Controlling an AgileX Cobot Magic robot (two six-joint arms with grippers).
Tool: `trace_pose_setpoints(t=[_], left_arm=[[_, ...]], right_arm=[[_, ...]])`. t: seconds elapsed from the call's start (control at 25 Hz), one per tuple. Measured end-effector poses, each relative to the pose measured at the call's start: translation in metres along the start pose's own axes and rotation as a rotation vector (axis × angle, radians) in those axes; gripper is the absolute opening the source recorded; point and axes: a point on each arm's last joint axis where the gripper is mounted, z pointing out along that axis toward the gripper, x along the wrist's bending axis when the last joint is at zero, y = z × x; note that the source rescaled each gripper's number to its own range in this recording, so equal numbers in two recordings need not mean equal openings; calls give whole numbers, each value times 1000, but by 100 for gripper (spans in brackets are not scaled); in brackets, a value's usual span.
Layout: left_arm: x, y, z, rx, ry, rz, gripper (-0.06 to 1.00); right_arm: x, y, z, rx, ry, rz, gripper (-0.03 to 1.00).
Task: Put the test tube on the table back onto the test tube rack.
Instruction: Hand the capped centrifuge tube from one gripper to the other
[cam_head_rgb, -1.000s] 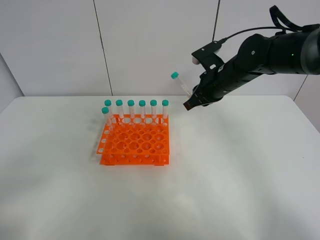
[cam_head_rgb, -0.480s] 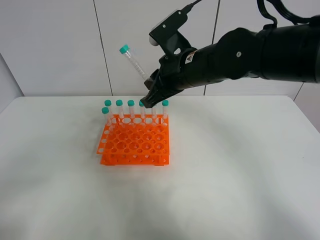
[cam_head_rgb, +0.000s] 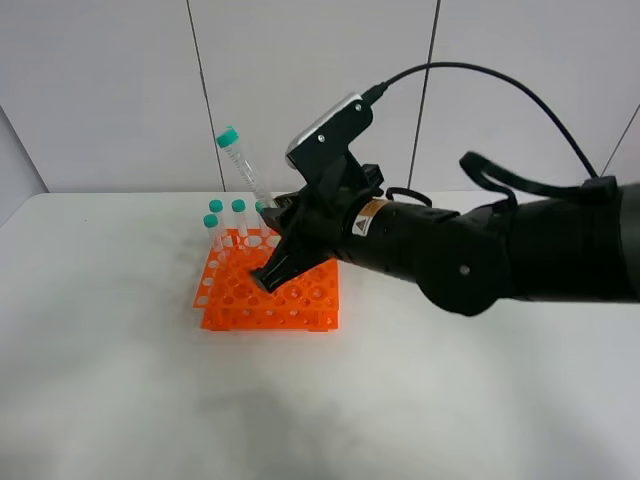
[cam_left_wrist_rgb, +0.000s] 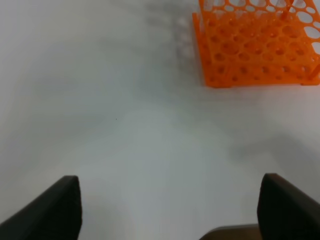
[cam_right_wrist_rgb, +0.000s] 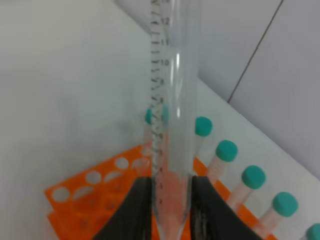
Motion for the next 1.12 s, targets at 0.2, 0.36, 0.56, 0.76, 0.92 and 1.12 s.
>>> trace_pose_setpoints(t=[0.2, 0.36, 0.56, 0.76, 0.92, 1.12], left_arm=[[0, 0, 0, 0, 0, 0, 100], [0, 0, 0, 0, 0, 0, 100], [0, 0, 0, 0, 0, 0, 100], [0, 0, 0, 0, 0, 0, 100], [0, 0, 0, 0, 0, 1, 100], [0, -1, 4, 2, 1, -1, 100]], right_arm=[[14, -13, -10, -130, 77, 129, 32], [29, -15, -18, -206, 240, 148, 32], [41, -18, -22, -197, 363, 98, 32], [45, -18, -24, -201, 417, 73, 32], [52, -17, -27, -218, 491, 54, 32], [56, -15, -30, -244, 543, 42, 32]])
